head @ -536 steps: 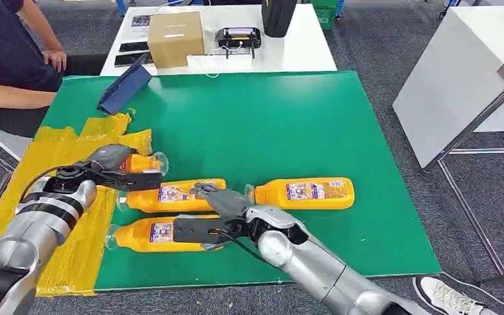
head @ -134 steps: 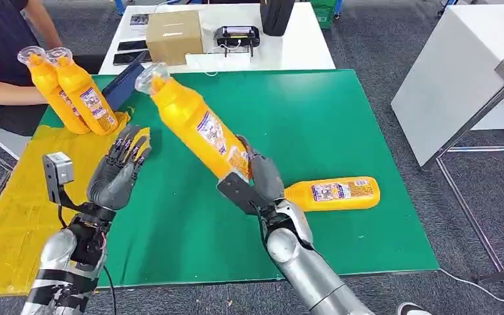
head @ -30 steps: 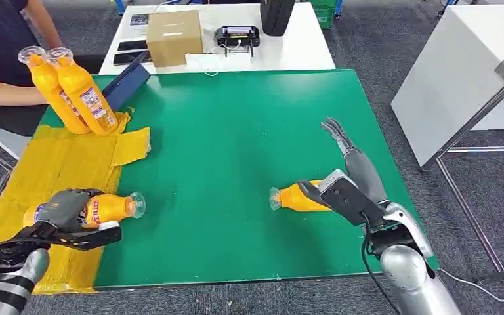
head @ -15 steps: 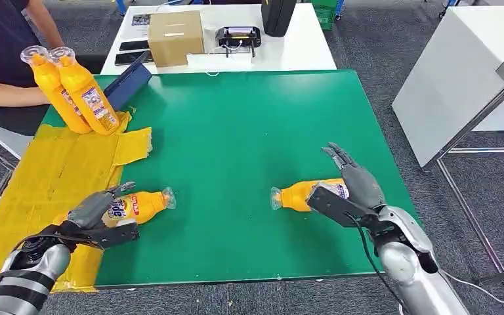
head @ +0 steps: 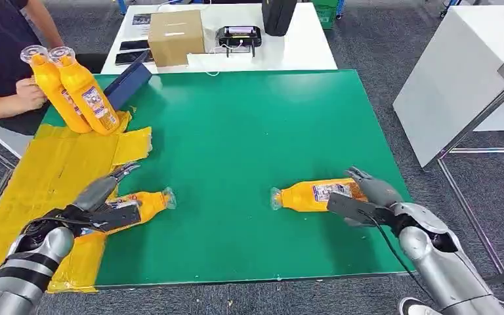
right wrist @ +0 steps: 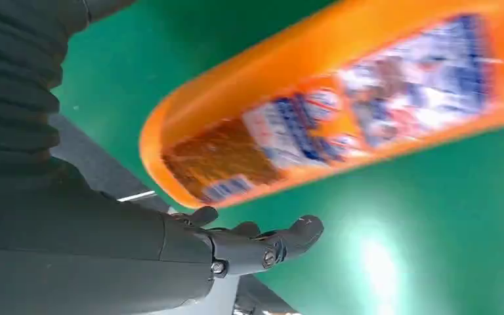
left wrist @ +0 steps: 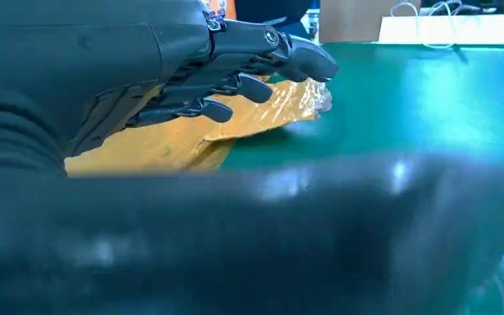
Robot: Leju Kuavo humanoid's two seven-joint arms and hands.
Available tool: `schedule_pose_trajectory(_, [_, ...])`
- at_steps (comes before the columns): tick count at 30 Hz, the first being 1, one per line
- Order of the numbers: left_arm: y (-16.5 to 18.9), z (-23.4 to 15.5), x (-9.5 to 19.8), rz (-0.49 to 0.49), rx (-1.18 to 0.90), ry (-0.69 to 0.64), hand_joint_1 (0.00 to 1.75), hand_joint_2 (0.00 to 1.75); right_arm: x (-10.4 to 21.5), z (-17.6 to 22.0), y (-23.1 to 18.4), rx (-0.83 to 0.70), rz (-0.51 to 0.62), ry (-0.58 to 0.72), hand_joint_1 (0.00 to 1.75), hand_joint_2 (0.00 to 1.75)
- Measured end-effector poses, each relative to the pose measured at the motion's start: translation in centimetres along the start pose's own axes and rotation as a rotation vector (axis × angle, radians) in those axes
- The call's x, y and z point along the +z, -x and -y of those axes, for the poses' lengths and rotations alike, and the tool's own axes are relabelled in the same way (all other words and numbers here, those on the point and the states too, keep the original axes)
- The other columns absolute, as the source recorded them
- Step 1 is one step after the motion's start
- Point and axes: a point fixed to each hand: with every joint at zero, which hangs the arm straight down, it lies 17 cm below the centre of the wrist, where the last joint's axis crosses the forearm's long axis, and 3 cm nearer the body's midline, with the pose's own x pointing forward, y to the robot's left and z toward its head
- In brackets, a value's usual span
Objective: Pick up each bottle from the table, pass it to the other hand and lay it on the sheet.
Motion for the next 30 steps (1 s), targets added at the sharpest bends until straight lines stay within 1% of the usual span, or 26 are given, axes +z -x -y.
schedule_pose_trajectory(3, [-0.5,-0.8,-0.4,0.011,0.042,-0.028,0.0,0.0,0.1,-0.1,1.8,0.035,-0.021,-0.025,0.0,1.75])
schedule_pose_trajectory(6, [-1.6,-1.8,-1.0,0.027,0.159,-0.076,0.0,0.0,0.4,-0.2,3.9,0.087,-0.048,-0.045,0.0,1.75])
schedule_pose_trajectory(7, [-1.9,-2.1,-1.1,0.03,0.2,-0.089,0.0,0.0,0.5,-0.3,4.6,0.109,-0.059,-0.051,0.05,1.75])
schedule_pose_trajectory(8, [-2.3,-2.5,-1.2,0.035,0.237,-0.104,0.0,0.0,0.6,-0.5,5.3,0.131,-0.071,-0.061,1.75,1.75])
schedule_pose_trajectory(11, [-3.8,-3.8,-2.0,0.063,0.35,-0.138,0.0,0.0,1.1,-2.2,7.3,0.199,-0.083,-0.131,1.75,1.75])
schedule_pose_trajectory(14, [-5.7,-5.2,-3.0,0.106,0.485,-0.159,0.0,0.0,1.8,-4.4,8.4,0.232,-0.053,-0.225,1.75,1.75])
schedule_pose_trajectory(17, [-7.4,-6.8,-4.0,0.131,0.614,-0.196,0.0,0.0,2.1,-6.3,9.0,0.266,-0.043,-0.286,1.75,1.75])
schedule_pose_trajectory(20, [-8.6,-7.8,-4.7,0.15,0.659,-0.215,0.0,0.0,2.0,-6.8,9.1,0.288,-0.039,-0.309,1.75,1.75])
schedule_pose_trajectory(23, [-9.2,-8.4,-4.9,0.163,0.693,-0.228,0.0,0.0,2.0,-7.2,9.1,0.3,-0.038,-0.325,1.75,1.75])
schedule_pose_trajectory(26, [-9.8,-8.8,-4.9,0.181,0.765,-0.232,0.0,0.0,1.8,-7.4,9.0,0.311,-0.039,-0.328,1.75,1.75])
schedule_pose_trajectory(27, [-9.9,-8.8,-5.0,0.179,0.805,-0.228,0.0,0.0,1.5,-7.5,8.6,0.307,-0.043,-0.309,1.75,1.75])
schedule_pose_trajectory(29, [-9.8,-8.8,-4.8,0.165,0.893,-0.224,0.0,0.0,0.5,-7.2,7.4,0.275,-0.054,-0.236,1.75,1.75])
schedule_pose_trajectory(30, [-9.7,-8.6,-4.4,0.16,0.951,-0.22,0.0,0.0,-0.4,-6.6,6.1,0.222,-0.057,-0.156,1.75,1.75])
